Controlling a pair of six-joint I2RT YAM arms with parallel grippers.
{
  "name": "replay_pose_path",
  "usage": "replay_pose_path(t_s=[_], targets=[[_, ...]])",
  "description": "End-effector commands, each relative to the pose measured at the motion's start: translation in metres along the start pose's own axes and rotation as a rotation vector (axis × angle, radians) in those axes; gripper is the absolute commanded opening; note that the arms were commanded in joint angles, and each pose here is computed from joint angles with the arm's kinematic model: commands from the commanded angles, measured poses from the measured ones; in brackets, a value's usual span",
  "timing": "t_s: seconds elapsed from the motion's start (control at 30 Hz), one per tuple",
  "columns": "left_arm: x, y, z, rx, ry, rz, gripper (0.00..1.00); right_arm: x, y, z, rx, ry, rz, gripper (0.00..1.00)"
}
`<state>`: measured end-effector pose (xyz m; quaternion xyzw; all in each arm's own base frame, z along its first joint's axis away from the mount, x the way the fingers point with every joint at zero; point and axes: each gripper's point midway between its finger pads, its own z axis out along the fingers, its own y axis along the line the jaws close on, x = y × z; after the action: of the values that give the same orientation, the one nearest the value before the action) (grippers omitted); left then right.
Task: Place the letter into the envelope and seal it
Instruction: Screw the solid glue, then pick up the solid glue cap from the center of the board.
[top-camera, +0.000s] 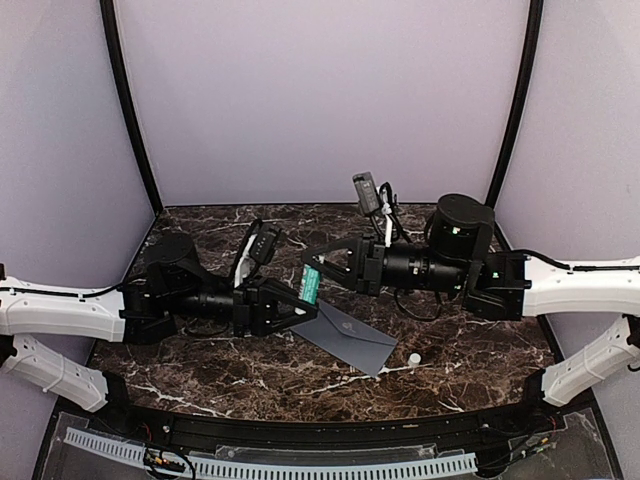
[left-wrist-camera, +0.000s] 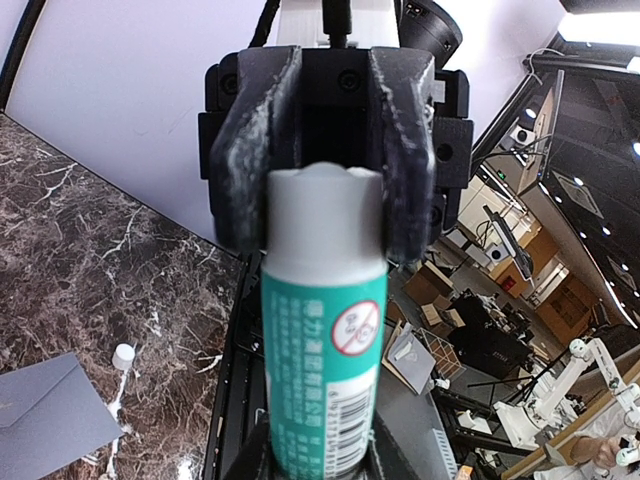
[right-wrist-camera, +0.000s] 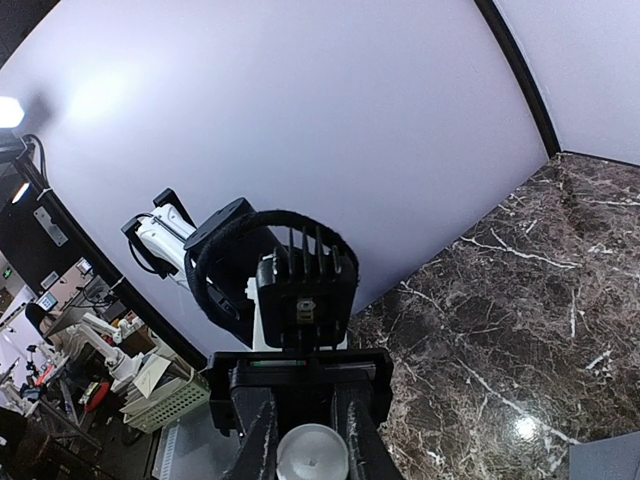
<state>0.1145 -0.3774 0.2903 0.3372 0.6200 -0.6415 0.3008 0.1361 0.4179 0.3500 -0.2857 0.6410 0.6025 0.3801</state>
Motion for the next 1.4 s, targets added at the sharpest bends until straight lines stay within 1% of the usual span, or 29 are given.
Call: replay_pose_path(t_s=[0.0,0.1,0.2,0.27,0.4,0.43,0.63,0.77,0.87,0.93,1.03,1.07,1.13,1.2,1.23,1.27,1.3,1.33,1.37], targets=[[-0.014,-0.008,-0.004,0.008,-0.059,0.025,0.2,-0.002,0.004,-0.002,-0.012,-0.015,-0.007,0.07],[-0.015,-0.007,-0.004,0.006,-0.064,0.023,0.22,-0.002,0.004,-0.002,-0.01,-0.013,-0.008,0.07],[-0.015,-0.007,-0.005,0.003,-0.067,0.023,0.29,-0.001,0.003,-0.001,-0.009,-0.009,-0.008,0.07],[-0.016,-0.008,-0.005,0.002,-0.071,0.024,0.32,0.0,0.003,-0.001,-0.01,-0.006,-0.008,0.07],[-0.018,-0.008,-0.005,0.001,-0.077,0.027,0.34,0.0,0.003,-0.001,-0.01,-0.004,-0.008,0.07],[-0.018,-0.008,-0.005,0.003,-0.077,0.028,0.33,-0.001,0.003,-0.001,-0.01,-0.006,-0.008,0.07],[-0.015,-0.007,-0.004,0.003,-0.066,0.02,0.16,-0.002,0.004,-0.001,-0.009,-0.01,-0.009,0.07],[-0.013,-0.007,-0.005,0.004,-0.057,0.017,0.08,-0.001,0.001,-0.001,0.001,-0.008,-0.008,0.08],[-0.014,-0.005,-0.006,-0.013,-0.058,0.015,0.05,0.0,-0.002,-0.002,0.017,-0.008,-0.008,0.16],[-0.013,-0.001,-0.006,-0.039,-0.046,0.006,0.03,0.0,-0.005,-0.004,0.035,-0.007,-0.012,0.25],[-0.013,0.002,-0.009,-0.052,-0.028,0.0,0.01,0.001,-0.012,-0.008,0.085,0.002,-0.022,0.48],[-0.013,0.006,-0.011,-0.064,-0.02,-0.009,0.01,0.001,-0.015,-0.011,0.111,0.003,-0.029,0.57],[-0.014,0.012,-0.016,-0.072,-0.001,-0.019,0.0,0.0,-0.025,-0.019,0.177,0.006,-0.036,0.67],[-0.015,0.017,-0.023,-0.088,0.032,-0.021,0.0,-0.001,-0.038,-0.032,0.257,0.005,-0.036,0.74],[-0.017,0.022,-0.028,-0.101,0.043,-0.005,0.0,0.0,-0.045,-0.041,0.301,0.005,-0.032,0.77],[-0.015,0.027,-0.03,-0.122,0.074,-0.019,0.0,0.001,-0.055,-0.05,0.362,0.002,-0.022,0.79],[-0.017,0.032,-0.034,-0.13,0.088,0.006,0.0,0.003,-0.066,-0.061,0.429,0.005,-0.005,0.8],[-0.016,0.037,-0.036,-0.149,0.119,-0.008,0.0,0.007,-0.079,-0.073,0.507,0.01,0.011,0.8],[-0.017,0.042,-0.04,-0.156,0.135,0.024,0.0,0.012,-0.094,-0.087,0.601,0.016,0.026,0.79]])
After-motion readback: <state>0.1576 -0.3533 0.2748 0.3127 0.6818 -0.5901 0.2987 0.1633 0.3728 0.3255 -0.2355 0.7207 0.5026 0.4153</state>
